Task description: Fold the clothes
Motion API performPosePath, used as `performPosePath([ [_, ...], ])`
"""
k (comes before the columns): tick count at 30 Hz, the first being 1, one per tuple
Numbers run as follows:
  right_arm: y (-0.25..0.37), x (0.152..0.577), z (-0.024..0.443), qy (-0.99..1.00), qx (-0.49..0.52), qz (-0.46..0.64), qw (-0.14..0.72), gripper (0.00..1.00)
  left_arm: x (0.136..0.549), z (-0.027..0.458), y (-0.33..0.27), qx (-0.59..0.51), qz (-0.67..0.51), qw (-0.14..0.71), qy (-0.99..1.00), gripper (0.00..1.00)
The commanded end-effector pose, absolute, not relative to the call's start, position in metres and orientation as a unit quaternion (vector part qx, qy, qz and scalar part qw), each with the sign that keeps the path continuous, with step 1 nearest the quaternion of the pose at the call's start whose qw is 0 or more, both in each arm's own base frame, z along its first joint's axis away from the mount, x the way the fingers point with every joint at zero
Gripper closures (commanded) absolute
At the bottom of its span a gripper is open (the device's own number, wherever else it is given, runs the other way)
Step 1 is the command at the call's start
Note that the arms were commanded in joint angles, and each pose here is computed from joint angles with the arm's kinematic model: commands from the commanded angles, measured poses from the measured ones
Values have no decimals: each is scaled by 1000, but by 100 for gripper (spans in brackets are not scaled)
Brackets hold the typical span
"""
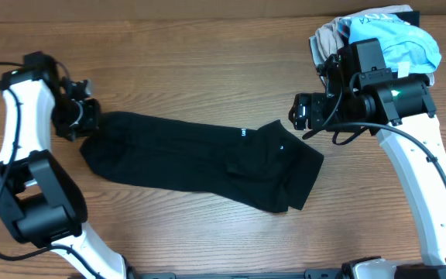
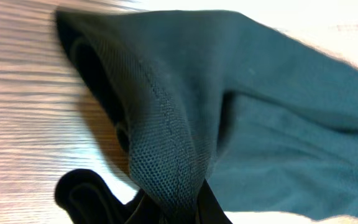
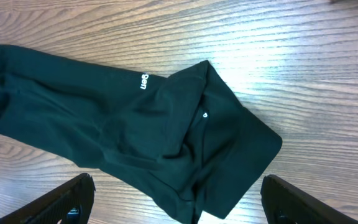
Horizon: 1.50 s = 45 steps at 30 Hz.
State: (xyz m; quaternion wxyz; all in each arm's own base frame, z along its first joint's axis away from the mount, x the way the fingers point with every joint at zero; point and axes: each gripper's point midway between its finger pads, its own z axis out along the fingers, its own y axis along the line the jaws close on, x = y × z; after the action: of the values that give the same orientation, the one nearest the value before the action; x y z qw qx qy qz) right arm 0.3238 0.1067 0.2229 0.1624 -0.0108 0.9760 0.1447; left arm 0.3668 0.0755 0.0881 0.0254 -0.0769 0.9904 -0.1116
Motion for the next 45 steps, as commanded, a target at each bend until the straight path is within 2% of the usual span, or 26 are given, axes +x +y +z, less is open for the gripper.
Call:
performPosePath([
  [1, 108, 327, 229, 974, -14, 150, 172, 11, 371, 95, 51, -17, -110, 26, 993, 96],
  [11, 108, 325, 228, 974, -14, 149, 169, 11, 363, 95, -48, 97, -115, -9, 989, 96],
  [18, 107, 324, 228, 975, -13, 148, 167, 11, 357, 94, -114, 166, -113, -4, 980, 96],
  [23, 107, 324, 228, 975, -13, 148, 166, 11, 356, 93, -138, 183, -95, 7, 978, 93],
  [24, 107, 324, 228, 975, -13, 148, 166, 11, 356, 92, -139, 182, -88, 9, 979, 91],
  [25, 107, 324, 228, 975, -13, 148, 166, 11, 356, 92, -142, 186, -87, 10, 979, 83],
  [29, 107, 324, 228, 975, -13, 148, 166, 11, 354, 92, -148, 193, -90, 9, 977, 40],
  [34, 107, 324, 227, 975, -13, 147, 166, 11, 354, 92, -136, 193, -58, 5, 979, 29],
  [38, 107, 324, 227, 975, -13, 147, 166, 11, 353, 92, -118, 176, -38, -4, 984, 30],
  [42, 107, 325, 228, 975, -13, 147, 168, 11, 351, 89, -109, 163, -38, -13, 986, 44],
  [45, 107, 324, 228, 975, -13, 147, 167, 11, 343, 79, -105, 160, -37, -29, 986, 46],
])
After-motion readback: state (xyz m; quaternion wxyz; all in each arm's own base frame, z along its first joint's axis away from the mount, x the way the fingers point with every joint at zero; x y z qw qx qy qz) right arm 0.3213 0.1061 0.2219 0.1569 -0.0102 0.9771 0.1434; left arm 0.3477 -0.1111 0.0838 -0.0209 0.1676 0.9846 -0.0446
